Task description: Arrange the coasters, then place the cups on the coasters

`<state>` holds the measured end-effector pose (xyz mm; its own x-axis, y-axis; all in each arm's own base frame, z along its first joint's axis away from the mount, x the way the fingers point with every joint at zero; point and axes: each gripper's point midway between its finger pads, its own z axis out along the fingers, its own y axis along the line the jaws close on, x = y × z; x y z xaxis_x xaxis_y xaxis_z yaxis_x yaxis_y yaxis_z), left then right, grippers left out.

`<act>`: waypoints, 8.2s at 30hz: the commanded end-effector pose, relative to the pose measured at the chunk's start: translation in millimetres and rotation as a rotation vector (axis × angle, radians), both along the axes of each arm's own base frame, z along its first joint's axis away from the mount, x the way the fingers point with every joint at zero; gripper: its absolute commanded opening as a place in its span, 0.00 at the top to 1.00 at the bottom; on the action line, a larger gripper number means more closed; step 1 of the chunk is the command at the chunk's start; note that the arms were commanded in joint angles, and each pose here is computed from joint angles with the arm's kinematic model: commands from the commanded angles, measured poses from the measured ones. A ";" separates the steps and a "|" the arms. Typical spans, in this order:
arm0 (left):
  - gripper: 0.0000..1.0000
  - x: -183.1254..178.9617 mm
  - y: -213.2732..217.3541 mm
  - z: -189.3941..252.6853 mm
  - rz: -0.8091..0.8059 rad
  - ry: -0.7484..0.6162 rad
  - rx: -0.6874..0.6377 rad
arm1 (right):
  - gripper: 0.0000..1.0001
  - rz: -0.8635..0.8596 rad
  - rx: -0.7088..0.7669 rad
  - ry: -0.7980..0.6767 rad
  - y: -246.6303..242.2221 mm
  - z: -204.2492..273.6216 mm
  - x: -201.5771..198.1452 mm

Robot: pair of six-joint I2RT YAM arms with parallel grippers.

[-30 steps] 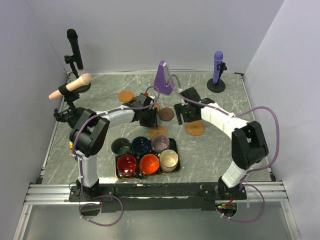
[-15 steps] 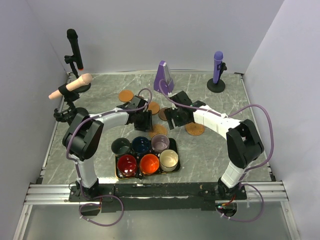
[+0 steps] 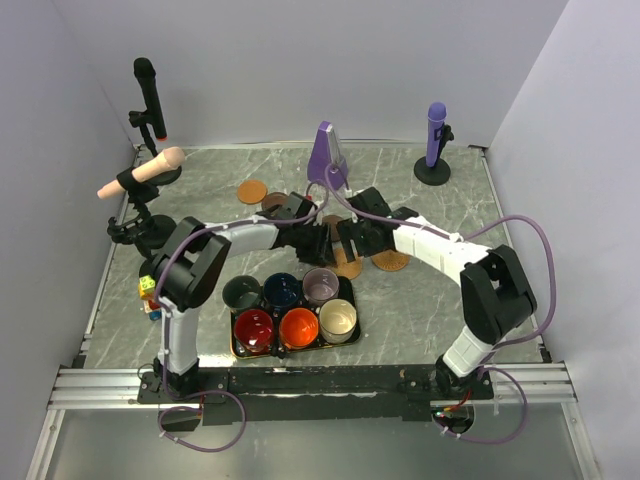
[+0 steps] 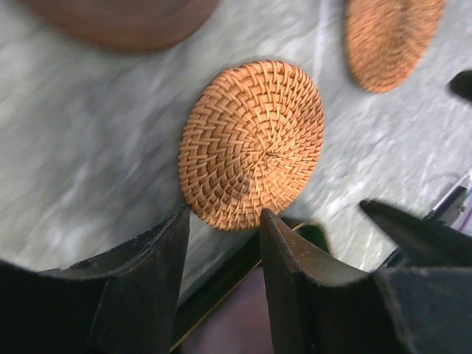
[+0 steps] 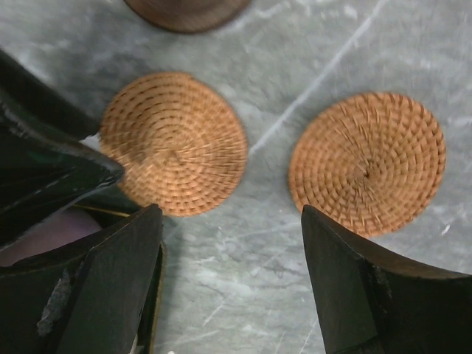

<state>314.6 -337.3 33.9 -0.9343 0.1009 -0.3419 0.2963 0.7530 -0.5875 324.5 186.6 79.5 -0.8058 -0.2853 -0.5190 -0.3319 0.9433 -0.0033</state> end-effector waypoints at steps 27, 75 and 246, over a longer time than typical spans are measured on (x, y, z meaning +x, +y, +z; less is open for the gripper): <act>0.40 70.8 125.0 81.6 0.453 -0.316 0.161 | 0.30 0.147 0.037 0.047 40.7 -32.9 8.1; 0.40 74.4 154.1 91.0 0.551 -0.338 0.170 | 0.50 -0.185 -0.034 0.048 -29.8 -46.2 71.9; 0.37 67.6 164.5 97.2 0.590 -0.353 0.182 | 0.60 -0.424 0.099 0.354 -148.9 -70.2 11.0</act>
